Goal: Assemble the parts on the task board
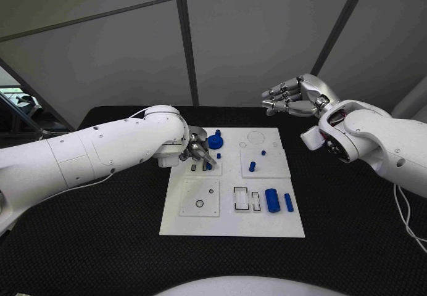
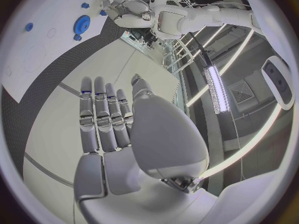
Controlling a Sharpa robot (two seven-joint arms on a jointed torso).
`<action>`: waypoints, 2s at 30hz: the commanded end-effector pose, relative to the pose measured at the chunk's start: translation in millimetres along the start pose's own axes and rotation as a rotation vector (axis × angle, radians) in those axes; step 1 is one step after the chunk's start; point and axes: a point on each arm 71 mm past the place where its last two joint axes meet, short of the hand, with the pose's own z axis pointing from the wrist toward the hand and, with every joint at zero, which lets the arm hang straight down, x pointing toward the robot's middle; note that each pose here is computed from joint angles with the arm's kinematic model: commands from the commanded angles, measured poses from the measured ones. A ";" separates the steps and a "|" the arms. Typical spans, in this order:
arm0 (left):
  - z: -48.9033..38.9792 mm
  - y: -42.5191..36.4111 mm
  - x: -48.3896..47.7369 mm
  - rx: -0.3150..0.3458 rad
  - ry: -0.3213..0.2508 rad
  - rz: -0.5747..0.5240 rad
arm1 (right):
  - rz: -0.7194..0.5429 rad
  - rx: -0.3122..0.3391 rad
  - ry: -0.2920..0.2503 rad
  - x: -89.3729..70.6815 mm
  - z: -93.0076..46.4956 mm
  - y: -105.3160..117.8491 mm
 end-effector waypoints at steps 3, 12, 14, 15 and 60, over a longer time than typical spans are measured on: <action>-1.5 0.4 1.3 0.014 0.008 -0.060 | -0.021 -0.006 0.011 0.8 0.8 1.0; -8.9 3.3 3.1 0.041 -0.014 -0.152 | -0.022 -0.008 0.015 2.0 1.6 1.3; -11.9 5.9 2.6 0.044 -0.039 -0.182 | -0.022 -0.009 0.015 2.1 1.7 1.3; -13.2 7.2 2.4 0.046 -0.050 -0.198 | -0.022 -0.009 0.015 2.0 1.7 1.2; -17.0 21.5 35.4 0.031 -0.325 -0.149 | -0.021 -0.001 0.002 -2.5 0.1 -1.8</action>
